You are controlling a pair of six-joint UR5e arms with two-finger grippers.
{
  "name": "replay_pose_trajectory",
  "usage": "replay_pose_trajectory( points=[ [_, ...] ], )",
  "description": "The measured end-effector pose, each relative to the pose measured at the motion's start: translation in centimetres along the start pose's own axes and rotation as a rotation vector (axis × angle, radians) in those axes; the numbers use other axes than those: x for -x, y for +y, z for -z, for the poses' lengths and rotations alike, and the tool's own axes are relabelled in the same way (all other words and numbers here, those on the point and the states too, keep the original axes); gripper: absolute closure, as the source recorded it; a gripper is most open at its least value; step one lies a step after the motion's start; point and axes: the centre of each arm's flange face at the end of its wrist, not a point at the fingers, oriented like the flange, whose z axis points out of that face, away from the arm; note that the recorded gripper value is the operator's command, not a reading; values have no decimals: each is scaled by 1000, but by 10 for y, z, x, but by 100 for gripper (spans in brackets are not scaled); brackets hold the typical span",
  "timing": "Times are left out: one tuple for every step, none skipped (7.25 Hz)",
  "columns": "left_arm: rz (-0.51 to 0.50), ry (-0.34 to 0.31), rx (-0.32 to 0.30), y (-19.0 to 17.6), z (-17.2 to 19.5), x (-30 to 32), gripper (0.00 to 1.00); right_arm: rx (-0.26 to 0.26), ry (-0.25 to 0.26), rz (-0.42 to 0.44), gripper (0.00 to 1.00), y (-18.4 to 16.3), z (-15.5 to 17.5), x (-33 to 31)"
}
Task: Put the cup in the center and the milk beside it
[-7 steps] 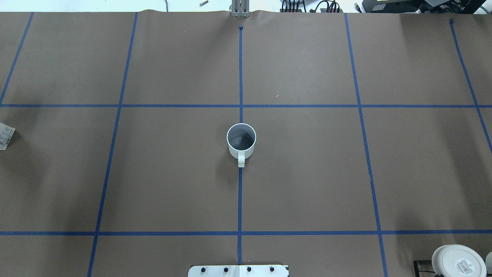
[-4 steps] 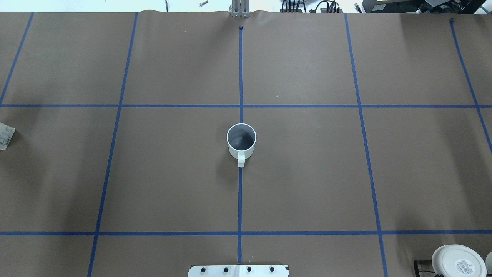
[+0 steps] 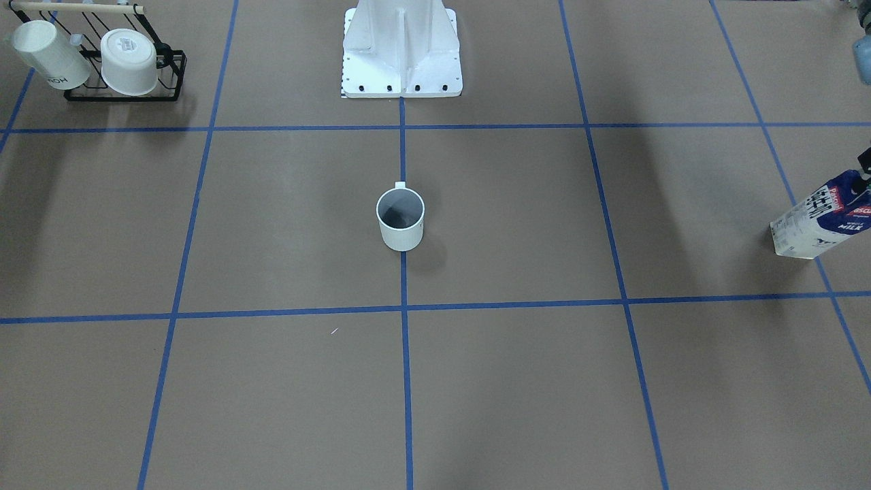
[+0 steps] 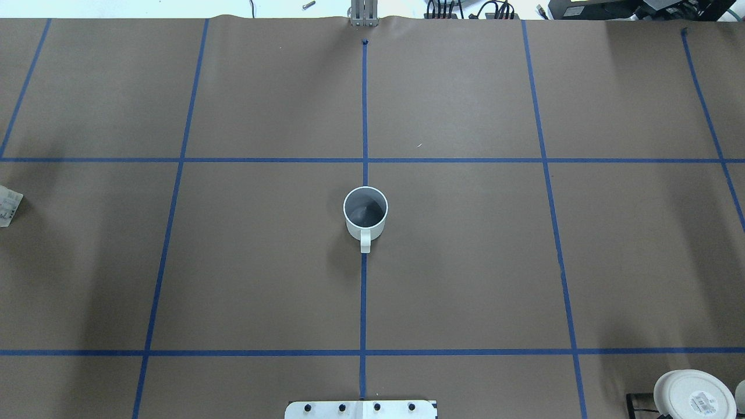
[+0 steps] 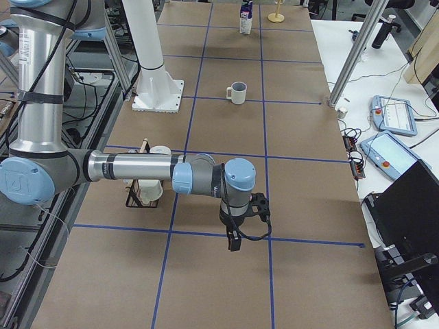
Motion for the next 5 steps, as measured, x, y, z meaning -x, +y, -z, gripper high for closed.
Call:
replay_pose_trajectory(
  points=[
    [1, 5, 6, 1, -5, -3, 50, 0, 0, 0, 0, -1, 0, 0],
    [-3, 10, 11, 1, -9, -7, 74, 1, 1, -1, 0, -2, -1, -1],
    [-9, 13, 13, 1, -12, -10, 100, 2, 1, -2, 0, -2, -1, -2],
    [-15, 15, 11, 0, -13, -12, 100, 2, 2, -3, 0, -3, -1, -2],
    [-23, 18, 5, -1, -12, -14, 100, 1, 2, -2, 0, -4, -1, -2]
  ],
)
